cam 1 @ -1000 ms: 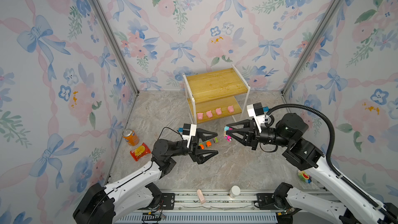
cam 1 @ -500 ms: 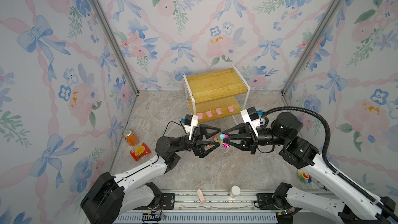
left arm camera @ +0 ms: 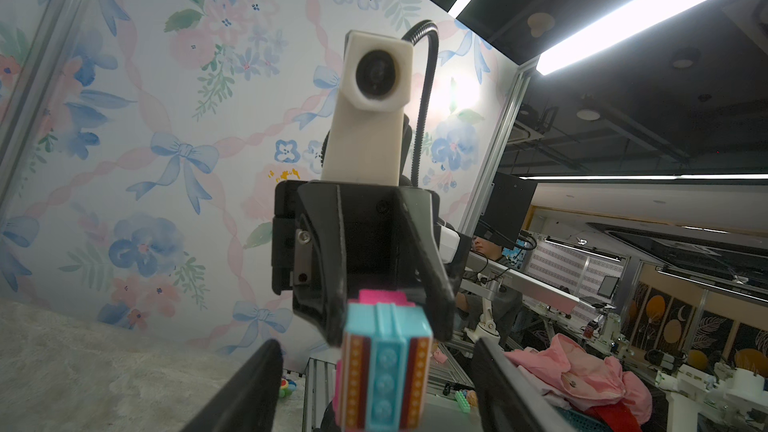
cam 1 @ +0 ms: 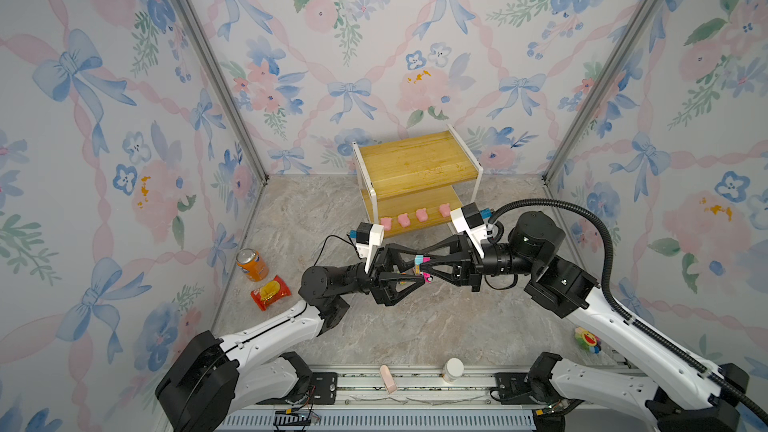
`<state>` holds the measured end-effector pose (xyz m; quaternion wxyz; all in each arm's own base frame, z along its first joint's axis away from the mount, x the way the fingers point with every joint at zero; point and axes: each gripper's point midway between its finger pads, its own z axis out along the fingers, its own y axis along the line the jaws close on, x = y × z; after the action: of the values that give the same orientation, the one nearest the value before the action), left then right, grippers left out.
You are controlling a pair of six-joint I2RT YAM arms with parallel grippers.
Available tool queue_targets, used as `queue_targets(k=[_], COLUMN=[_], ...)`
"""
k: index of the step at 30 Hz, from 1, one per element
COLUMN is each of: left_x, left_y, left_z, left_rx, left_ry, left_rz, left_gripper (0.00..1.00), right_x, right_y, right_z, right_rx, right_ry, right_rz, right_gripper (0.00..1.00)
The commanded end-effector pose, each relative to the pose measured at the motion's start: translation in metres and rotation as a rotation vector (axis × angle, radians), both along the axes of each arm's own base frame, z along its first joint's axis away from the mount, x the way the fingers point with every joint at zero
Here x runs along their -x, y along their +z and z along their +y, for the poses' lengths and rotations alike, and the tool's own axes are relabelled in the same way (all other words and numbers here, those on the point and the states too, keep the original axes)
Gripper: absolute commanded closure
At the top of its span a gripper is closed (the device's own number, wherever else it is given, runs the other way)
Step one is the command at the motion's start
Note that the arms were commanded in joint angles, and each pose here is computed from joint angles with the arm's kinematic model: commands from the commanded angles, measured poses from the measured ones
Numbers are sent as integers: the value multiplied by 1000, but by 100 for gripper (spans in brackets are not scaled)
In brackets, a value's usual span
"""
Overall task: Place and organize the plastic toys onto the shelf
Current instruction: 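Close the left gripper on the truck while the right gripper opens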
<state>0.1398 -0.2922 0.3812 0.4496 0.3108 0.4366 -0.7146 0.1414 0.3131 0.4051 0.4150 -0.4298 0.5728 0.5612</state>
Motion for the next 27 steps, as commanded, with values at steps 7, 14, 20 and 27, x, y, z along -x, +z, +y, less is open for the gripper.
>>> queue_targets(k=[7, 14, 20, 27], left_x=[4, 5, 4, -3], left_y=[2, 3, 4, 0], left_z=[-1, -2, -2, -4], left_rx=[8, 12, 13, 9], left_ry=[-26, -35, -37, -24], left_rz=[-11, -15, -9, 29], left_gripper=[44, 63, 69, 100], right_x=[5, 5, 5, 0], right_y=[23, 24, 22, 19], right_z=[-2, -2, -3, -5], right_rx=[-70, -76, -72, -62], right_ry=[10, 9, 10, -32], right_rz=[-77, -78, -70, -65], right_gripper=[75, 75, 75, 75])
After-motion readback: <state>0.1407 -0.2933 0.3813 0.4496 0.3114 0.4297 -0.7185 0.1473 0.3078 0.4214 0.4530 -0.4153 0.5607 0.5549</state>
